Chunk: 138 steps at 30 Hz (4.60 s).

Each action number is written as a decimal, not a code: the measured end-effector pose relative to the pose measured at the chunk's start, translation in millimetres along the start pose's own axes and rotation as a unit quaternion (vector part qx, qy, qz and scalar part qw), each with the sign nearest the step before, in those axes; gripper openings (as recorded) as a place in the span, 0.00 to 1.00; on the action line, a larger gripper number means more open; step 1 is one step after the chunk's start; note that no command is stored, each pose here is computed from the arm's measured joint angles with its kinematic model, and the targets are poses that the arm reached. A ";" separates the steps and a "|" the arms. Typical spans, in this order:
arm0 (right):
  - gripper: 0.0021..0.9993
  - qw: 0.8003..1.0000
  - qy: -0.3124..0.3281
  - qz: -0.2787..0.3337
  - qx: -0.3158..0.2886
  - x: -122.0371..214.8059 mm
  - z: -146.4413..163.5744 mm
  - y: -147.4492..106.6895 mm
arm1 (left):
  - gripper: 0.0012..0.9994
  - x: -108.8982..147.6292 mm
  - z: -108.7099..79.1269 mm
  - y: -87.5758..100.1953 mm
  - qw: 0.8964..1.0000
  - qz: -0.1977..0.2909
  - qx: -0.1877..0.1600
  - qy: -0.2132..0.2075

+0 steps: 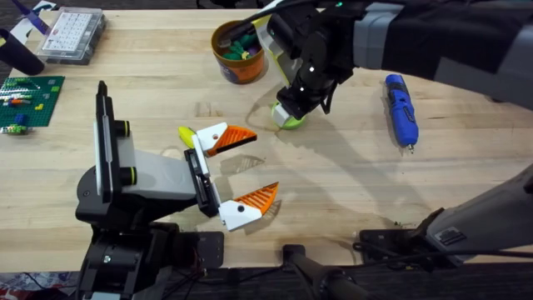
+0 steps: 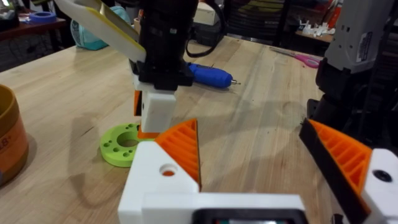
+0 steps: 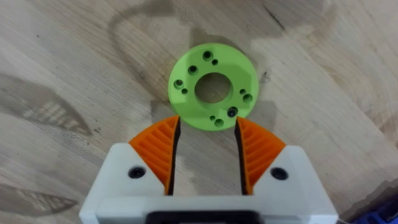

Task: Pick up the gripper from the table and insert it into the empty holder that is missing its gripper. Then pick up a screw, insert it into the mounting hole, and use the screwdriver to tighten it. Finally, clean up the table by picking up the vegetable and placing it into the bucket.

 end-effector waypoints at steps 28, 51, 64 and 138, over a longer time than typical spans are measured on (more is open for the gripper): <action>0.53 0.990 0.017 -0.089 -0.107 55.2 -7.6 5.9 | 0.99 0.0 -0.3 0.0 1.000 0.000 0.001 -0.001; 0.53 0.985 0.002 -0.102 -0.137 31.1 -27.0 -7.2 | 0.99 0.0 -0.3 0.0 1.000 0.000 0.001 -0.002; 0.53 0.986 -0.001 -0.092 -0.140 7.9 -27.8 0.9 | 0.99 0.0 -0.3 0.0 1.000 0.000 0.001 -0.002; 0.31 0.992 0.020 -0.068 -0.106 -25.8 -23.6 -10.8 | 0.99 0.0 -0.3 0.0 1.000 0.000 0.001 -0.002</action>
Point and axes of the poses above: each hand's point on the last joint's axis, 136 mm out from that joint toward the fingers, its own x axis back along the fingers, its own z axis along the line the jaws close on, y = z × x, the point moved 7 cm from there along x, back along the fingers, and after that the axes turned 11 degrees about -x, right-handed, at the moved point
